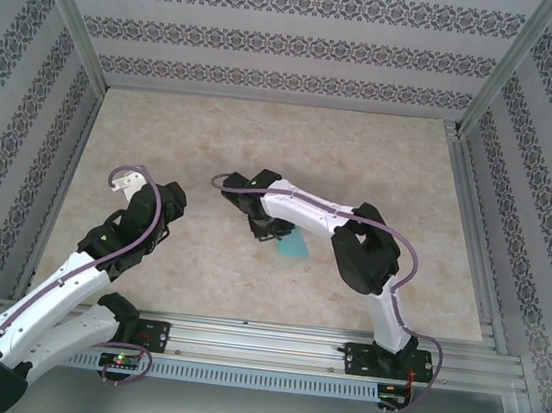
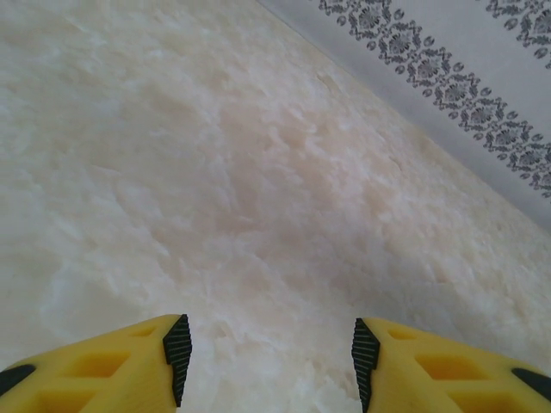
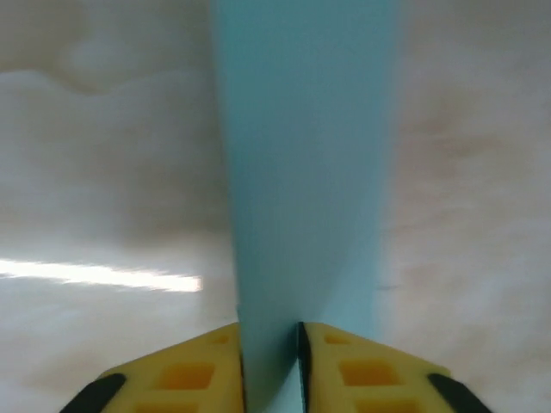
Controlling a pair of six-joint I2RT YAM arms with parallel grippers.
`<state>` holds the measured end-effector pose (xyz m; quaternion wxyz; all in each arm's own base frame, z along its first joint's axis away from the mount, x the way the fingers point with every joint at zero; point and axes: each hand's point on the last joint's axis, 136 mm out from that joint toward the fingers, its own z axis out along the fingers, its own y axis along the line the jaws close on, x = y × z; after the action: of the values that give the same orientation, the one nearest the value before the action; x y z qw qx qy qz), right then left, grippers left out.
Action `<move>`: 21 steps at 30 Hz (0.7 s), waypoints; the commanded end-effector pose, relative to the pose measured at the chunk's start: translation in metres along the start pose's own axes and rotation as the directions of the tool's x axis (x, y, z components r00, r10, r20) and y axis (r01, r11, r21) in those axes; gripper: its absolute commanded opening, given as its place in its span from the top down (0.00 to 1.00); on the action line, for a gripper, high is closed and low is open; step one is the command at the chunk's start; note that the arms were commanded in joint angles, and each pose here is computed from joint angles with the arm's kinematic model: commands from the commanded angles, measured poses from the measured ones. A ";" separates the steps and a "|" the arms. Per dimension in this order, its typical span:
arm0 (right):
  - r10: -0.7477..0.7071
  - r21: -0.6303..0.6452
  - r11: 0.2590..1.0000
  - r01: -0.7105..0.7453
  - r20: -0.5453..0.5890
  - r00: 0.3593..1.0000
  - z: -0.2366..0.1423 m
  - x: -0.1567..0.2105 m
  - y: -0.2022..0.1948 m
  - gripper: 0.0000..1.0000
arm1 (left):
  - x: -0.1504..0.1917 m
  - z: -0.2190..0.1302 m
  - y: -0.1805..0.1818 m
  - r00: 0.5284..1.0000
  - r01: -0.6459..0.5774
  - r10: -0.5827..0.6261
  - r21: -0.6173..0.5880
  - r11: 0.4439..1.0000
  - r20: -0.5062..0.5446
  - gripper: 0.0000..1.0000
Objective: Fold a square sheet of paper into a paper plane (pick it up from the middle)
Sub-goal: Turn over the paper at the center of the table, then rotate the paper at the center of the table.
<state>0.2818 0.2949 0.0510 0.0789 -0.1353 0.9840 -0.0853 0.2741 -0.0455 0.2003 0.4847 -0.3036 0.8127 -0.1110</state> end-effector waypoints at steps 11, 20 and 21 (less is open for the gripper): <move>0.377 -0.855 0.502 -0.130 0.082 0.922 -0.073 -0.034 0.029 0.77 | 0.032 0.026 -0.056 0.958 -0.127 0.156 0.132 0.983 -0.241 0.42; 0.425 -0.760 0.550 -0.346 -0.103 0.900 0.016 -0.001 0.029 0.83 | 0.107 0.055 -0.109 0.796 -0.044 0.209 0.290 0.956 -0.569 0.44; 0.434 -0.754 0.543 -0.369 -0.124 0.892 0.024 0.004 0.030 0.83 | 0.113 0.057 -0.110 0.779 -0.038 0.213 0.295 0.955 -0.590 0.44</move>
<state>0.2807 0.3191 0.0397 0.0840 0.0399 0.9295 0.3569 0.3245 -0.1678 0.1362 0.2665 -0.1595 0.9257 -0.2160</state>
